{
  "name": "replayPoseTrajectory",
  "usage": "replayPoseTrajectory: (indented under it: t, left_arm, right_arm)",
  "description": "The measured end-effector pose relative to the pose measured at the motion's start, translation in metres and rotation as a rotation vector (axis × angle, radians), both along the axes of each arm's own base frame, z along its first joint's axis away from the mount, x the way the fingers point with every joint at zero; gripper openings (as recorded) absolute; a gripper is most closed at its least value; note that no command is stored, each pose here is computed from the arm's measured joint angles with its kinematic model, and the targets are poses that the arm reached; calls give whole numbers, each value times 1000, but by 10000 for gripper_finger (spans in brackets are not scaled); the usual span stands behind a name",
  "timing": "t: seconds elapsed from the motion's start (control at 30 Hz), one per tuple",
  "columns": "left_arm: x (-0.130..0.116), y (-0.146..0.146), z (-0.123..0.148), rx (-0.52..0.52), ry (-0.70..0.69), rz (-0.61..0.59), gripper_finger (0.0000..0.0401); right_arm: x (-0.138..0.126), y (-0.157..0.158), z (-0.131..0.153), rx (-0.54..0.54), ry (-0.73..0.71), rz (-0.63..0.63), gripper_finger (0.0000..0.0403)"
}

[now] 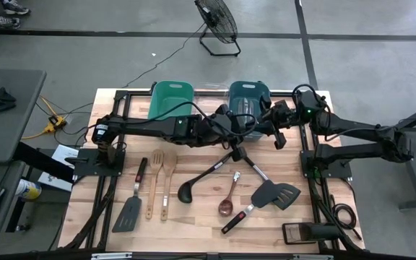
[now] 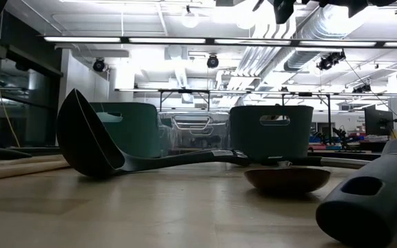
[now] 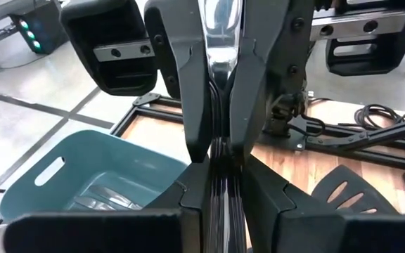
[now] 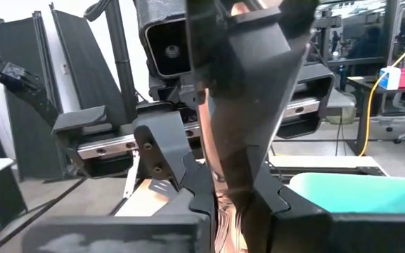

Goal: Pick & Place Kitchen Items
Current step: Put the silver table knife into the blue bin

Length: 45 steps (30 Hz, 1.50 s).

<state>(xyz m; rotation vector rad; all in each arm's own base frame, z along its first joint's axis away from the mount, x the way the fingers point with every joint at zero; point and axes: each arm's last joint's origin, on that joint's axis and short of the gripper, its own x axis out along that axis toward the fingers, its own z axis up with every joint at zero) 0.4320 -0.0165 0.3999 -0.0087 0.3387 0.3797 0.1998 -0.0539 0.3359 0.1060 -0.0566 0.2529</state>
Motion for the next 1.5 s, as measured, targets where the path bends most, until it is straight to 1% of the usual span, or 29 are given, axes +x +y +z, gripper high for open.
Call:
replayPoseTrajectory:
  t: [0.1, 0.27, 0.4, 0.57, 0.77, 0.9, 1.03, 1.13, 1.2, 1.23, 1.33, 1.37, 1.43, 1.5]
  left_arm:
    - [0, 0, 0, -1, 1, -1, 64]
    - [0, 0, -2, 0, 17, -8, 120]
    - [-1, 0, -2, -24, 15, 5, 146]
    - [-1, 1, -3, -43, 15, 24, 152]
    - [-7, 3, -13, -22, 117, 113, 154]
    - [-16, 4, -12, -39, 160, 154, 154]
    - [-27, 6, -11, -60, 203, 204, 154]
    - [-43, 8, -8, -55, 262, 266, 154]
    - [-53, 10, 0, -56, 263, 298, 154]
    - [-61, 11, 2, -45, 292, 316, 154]
    - [-77, 14, 11, -26, 312, 350, 154]
    - [-84, 16, 11, -11, 348, 361, 154]
    - [-93, 19, 17, 12, 357, 392, 155]
    - [-107, 22, 21, 34, 403, 412, 155]
  right_arm:
    - [0, 0, 0, 9, 4, 1, 29]
    - [0, 0, -2, 56, 31, 0, 29]
    - [0, -1, -4, 65, 58, -6, 29]
    - [-2, -7, -6, 73, 76, -34, 29]
    - [-5, -14, -11, 108, 130, -50, 29]
    - [-7, -19, -15, 126, 169, -77, 29]
    - [-9, -24, -16, 136, 180, -110, 29]
    - [-10, -30, -16, 148, 171, -178, 29]
    - [-11, -33, -16, 159, 169, -225, 29]
    - [-11, -35, -16, 161, 169, -243, 29]
    - [-9, -42, -20, 174, 183, -301, 29]
    - [-7, -46, -22, 184, 197, -322, 29]
    - [-1, -52, -23, 193, 216, -358, 29]
    - [6, -59, -23, 206, 248, -403, 29]
